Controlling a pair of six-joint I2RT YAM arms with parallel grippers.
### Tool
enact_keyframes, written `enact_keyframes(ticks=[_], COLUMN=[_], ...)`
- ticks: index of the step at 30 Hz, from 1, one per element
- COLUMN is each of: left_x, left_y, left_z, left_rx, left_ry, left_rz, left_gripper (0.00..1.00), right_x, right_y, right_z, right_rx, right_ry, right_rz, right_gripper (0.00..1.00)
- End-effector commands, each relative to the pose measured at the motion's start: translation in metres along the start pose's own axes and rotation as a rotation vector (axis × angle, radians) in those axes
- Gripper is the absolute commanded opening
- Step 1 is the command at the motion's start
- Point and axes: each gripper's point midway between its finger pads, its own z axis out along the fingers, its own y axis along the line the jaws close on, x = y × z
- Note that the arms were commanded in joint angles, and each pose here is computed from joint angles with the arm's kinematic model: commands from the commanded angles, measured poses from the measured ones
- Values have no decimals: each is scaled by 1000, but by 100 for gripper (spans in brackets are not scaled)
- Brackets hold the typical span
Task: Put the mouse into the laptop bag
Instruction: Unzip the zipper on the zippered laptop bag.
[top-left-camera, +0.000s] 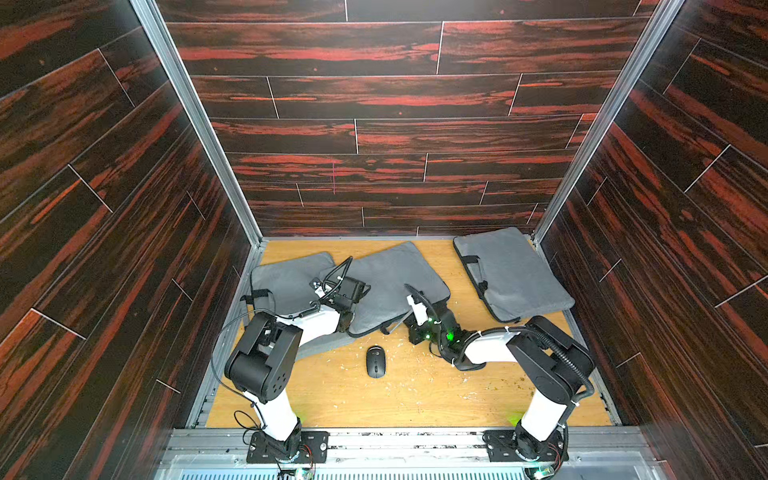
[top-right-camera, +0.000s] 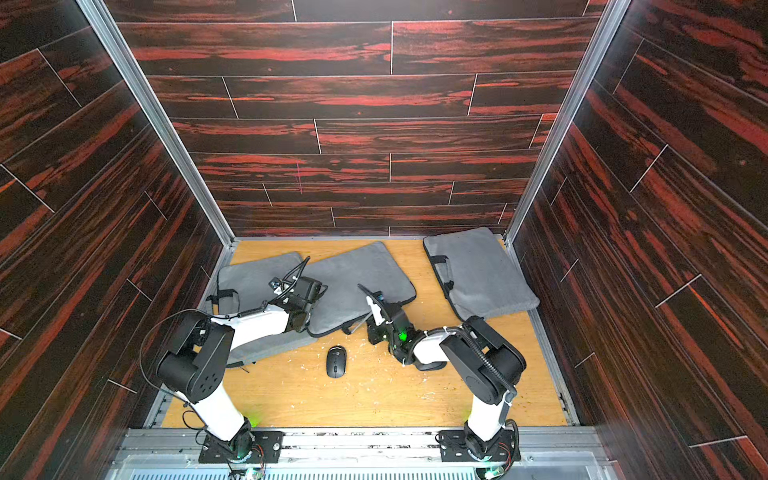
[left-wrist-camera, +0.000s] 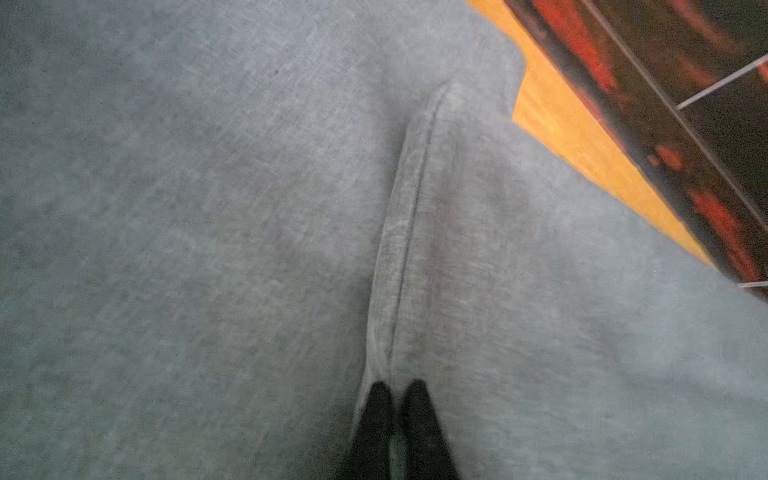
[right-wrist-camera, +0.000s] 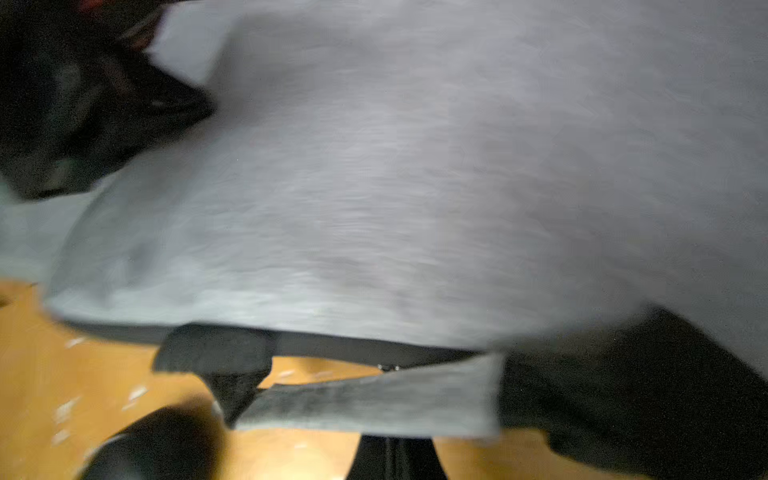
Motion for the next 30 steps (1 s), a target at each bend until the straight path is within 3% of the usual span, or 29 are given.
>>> enact_keyframes(ticks=[1, 8, 12, 18, 20, 22, 24, 30], left_x=[-5, -9, -15, -24, -17, -9, -6, -21], left_y=[1, 8, 19, 30, 21, 10, 0, 1], left_z=[-4, -9, -19, -66, -72, -76, -80, -86], left_rx=[-3, -17, -32, 6, 39, 61, 72, 17], left_ry=[-11, -26, -64, -237, -230, -212, -216, -278], left_rz=[-38, -67, -100, -144, -133, -107, -86, -39], left_gripper=[0, 0, 0, 0, 21, 55, 76, 88], right_x=[-14, -13, -10, -25, -34, -44, -50, -44], right_y=[65, 115, 96, 43, 24, -1, -26, -90], right_z=[7, 20, 38, 46, 42, 35, 27, 3], right_rx=[-182, -315, -205, -106, -42, 44, 119, 291], right_ry=[-40, -12, 15, 13, -9, -32, -41, -39], right_rz=[-73, -54, -27, 51, 41, 37, 48, 122], right_gripper=[0, 0, 0, 0, 0, 0, 0, 0])
